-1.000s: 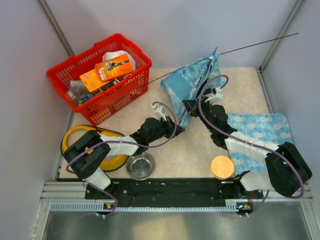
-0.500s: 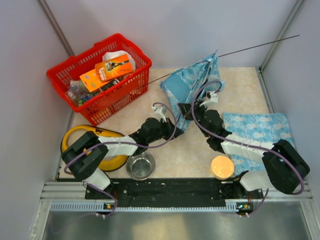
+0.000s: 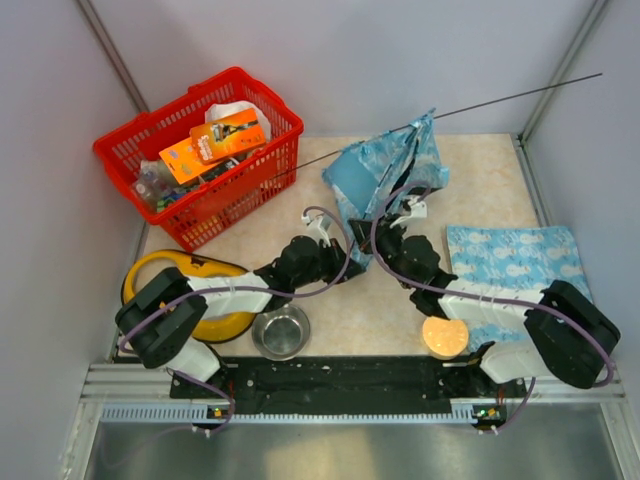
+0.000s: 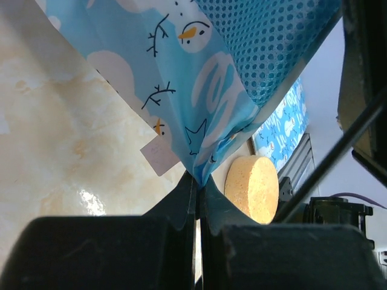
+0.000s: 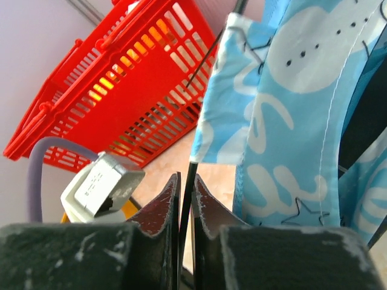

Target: Set up the pet tent

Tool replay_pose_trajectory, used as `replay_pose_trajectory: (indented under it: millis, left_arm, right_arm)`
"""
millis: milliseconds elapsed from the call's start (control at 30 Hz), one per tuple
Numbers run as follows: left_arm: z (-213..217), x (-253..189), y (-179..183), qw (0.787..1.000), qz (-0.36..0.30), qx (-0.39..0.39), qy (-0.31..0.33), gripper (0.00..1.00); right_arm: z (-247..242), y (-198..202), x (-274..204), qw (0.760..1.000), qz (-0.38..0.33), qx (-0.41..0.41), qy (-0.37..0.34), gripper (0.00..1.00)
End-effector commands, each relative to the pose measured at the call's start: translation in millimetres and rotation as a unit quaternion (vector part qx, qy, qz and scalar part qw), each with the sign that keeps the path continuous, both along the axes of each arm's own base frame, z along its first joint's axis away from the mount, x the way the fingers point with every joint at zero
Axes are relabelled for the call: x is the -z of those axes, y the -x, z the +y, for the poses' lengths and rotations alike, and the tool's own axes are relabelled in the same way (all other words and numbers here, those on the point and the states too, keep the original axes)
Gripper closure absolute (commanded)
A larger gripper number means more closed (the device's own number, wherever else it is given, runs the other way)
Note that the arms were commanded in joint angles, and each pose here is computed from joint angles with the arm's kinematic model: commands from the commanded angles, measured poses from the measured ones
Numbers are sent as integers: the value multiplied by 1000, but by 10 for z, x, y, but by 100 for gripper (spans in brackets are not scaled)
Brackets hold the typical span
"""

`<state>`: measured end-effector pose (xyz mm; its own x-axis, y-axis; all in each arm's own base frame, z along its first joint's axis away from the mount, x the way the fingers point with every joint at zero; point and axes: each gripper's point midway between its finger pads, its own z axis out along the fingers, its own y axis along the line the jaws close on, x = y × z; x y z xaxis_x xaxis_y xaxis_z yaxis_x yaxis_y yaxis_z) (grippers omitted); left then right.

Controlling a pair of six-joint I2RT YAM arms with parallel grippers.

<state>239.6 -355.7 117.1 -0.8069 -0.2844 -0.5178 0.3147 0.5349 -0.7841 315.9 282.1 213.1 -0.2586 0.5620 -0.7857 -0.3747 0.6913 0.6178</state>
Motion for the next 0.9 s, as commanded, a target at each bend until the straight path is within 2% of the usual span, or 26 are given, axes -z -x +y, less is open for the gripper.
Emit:
replay_pose_trajectory:
  millis: [0,133,233,367,500,700,867]
  left_arm:
    - [16,63,254,999,28,37,-7,100]
    - [15,169,238,999,25,40,-22,100]
    - [16,247,212,998,25,40,-30,100]
    - [-30,229,197,998,22,45,-23,100]
    - [-46,217,183,998,15,48,-24,100]
    - [-34,196,154,998,-1,49,-33,100]
    - [-30,209,144,998,-9,54,-44,100]
  right_arm:
    - [-142,15,-128,999,-25,20,18,83]
    - [-146,186,-102,1000,-2,-12,26,56]
    - [-158,320,-55,998,17,-37,39,51]
    - [-134,431,85,995,38,-67,70,49]
    - [-163,556,192,992,60,-84,72,39]
    - [-178,711,338,987,101,-104,64,32]
    - [-173,792,439,985,119,-115,52,42]
